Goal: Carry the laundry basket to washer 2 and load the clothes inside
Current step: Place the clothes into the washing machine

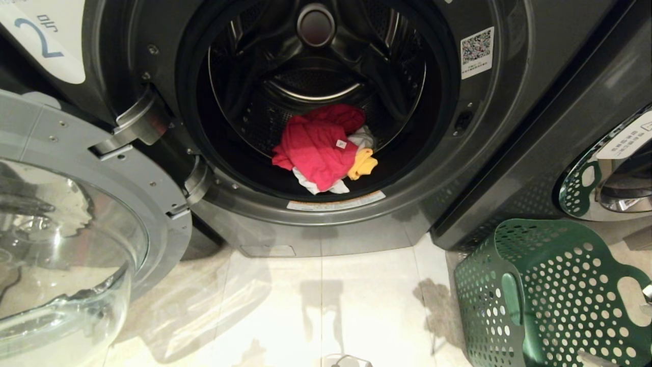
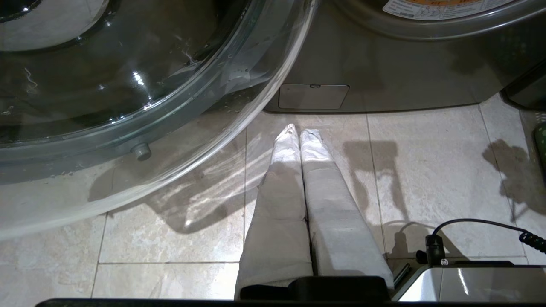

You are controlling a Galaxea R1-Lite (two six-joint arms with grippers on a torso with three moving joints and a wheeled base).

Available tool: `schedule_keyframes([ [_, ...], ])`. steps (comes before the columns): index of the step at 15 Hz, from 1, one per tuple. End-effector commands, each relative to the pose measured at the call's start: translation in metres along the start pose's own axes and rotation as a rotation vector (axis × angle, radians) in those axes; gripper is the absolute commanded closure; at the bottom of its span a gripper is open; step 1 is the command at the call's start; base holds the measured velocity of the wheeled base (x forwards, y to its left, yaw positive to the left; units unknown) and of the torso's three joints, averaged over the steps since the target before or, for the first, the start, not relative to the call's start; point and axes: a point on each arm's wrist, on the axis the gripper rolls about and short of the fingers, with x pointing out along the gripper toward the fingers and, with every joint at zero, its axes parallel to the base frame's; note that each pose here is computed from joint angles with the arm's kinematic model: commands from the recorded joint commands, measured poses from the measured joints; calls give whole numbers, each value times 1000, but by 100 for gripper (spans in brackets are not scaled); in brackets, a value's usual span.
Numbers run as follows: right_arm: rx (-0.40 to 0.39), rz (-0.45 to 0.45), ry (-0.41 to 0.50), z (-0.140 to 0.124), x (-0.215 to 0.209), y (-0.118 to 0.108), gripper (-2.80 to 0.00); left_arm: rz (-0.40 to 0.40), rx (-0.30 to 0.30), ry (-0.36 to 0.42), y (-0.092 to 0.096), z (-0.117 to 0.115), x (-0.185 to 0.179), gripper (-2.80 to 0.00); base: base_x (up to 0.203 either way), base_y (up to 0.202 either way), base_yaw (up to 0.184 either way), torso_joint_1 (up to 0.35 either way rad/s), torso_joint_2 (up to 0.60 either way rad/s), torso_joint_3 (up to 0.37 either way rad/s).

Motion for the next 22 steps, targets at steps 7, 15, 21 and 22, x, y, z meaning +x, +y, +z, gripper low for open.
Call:
schedule_keyframes([
  [7, 4, -3, -6, 3, 11, 5, -280, 0, 0, -1, 0, 0, 0, 0, -1, -8, 96, 1, 2, 3],
  [15, 3, -34, 14, -1, 13, 5, -280, 0, 0, -1, 0, 0, 0, 0, 0, -8, 171, 2, 2, 2],
  [21, 156, -253, -32, 34, 64, 12, -280, 0, 0, -1, 0, 0, 0, 0, -1, -2, 36, 0, 1, 1],
  [22, 189, -296, -50, 39, 77, 14, -280, 1, 0, -1, 0, 0, 0, 0, 0, 0, 0, 0, 0, 0],
])
